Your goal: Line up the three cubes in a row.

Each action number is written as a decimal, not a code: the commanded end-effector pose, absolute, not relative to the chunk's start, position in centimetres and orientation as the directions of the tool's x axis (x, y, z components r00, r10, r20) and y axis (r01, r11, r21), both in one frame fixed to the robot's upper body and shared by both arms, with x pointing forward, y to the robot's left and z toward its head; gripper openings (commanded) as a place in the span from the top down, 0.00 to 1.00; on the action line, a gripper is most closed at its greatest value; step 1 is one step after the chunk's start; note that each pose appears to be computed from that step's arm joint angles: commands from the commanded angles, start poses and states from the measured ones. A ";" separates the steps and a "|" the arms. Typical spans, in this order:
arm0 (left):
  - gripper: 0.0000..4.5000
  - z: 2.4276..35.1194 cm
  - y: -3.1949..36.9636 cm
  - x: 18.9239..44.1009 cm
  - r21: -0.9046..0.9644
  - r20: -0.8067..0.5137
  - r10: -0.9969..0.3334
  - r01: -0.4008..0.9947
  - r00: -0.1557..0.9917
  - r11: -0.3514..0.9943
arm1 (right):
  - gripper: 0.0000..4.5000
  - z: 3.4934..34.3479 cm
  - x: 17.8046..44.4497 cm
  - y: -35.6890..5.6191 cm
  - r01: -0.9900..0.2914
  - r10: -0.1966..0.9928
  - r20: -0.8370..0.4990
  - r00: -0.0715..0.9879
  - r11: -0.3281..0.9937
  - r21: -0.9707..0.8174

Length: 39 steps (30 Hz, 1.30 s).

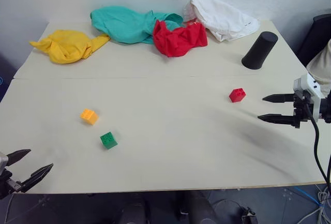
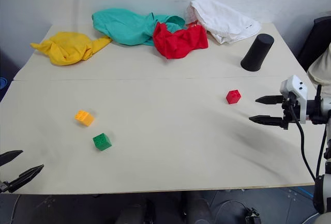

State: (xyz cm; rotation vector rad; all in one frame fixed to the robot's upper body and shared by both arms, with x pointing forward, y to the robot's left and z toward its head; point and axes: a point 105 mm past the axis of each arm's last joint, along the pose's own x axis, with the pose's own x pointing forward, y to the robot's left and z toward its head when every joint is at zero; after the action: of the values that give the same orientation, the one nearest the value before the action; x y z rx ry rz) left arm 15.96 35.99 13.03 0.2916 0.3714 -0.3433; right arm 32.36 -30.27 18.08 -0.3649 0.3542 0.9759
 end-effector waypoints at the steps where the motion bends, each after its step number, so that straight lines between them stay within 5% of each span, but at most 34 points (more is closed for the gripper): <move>1: 0.01 13.9 36.1 15.8 0.232 -0.383 -0.262 0.367 0.886 0.901 | 0.00 19.1 32.0 -30.1 -0.856 0.752 -0.419 0.509 0.493 -0.154; 15: 0.01 13.8 35.9 17.2 0.239 -0.376 -0.271 0.374 0.886 0.896 | 0.00 20.0 32.4 -29.9 -0.828 0.734 -0.388 0.557 0.528 -0.191; 20: 0.01 14.9 32.9 18.6 0.179 -0.346 -0.403 0.481 0.847 0.858 | 0.00 20.7 33.3 -29.3 -0.758 0.693 -0.307 0.653 0.598 -0.261; 30: 0.01 21.9 20.9 23.6 0.169 -0.268 -0.832 0.874 0.486 0.456 | 0.00 21.1 35.4 -26.5 -0.441 0.432 -0.091 0.897 0.886 -0.141; 35: 0.01 24.9 16.4 23.7 0.173 -0.219 -0.928 0.948 0.301 0.267 | 0.00 19.7 36.9 -26.2 -0.250 0.248 -0.034 0.968 0.965 -0.079; 39: 0.01 25.5 14.8 23.5 0.172 -0.228 -0.948 0.968 0.220 0.183 | 0.00 18.1 37.4 -25.9 -0.212 0.211 -0.051 0.976 0.977 -0.015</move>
State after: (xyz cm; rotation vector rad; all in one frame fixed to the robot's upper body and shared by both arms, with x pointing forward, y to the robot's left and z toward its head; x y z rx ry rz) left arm 24.10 15.49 25.20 0.2922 0.0856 -1.3084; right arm 37.52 -25.34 17.09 -0.0186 0.0891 0.2447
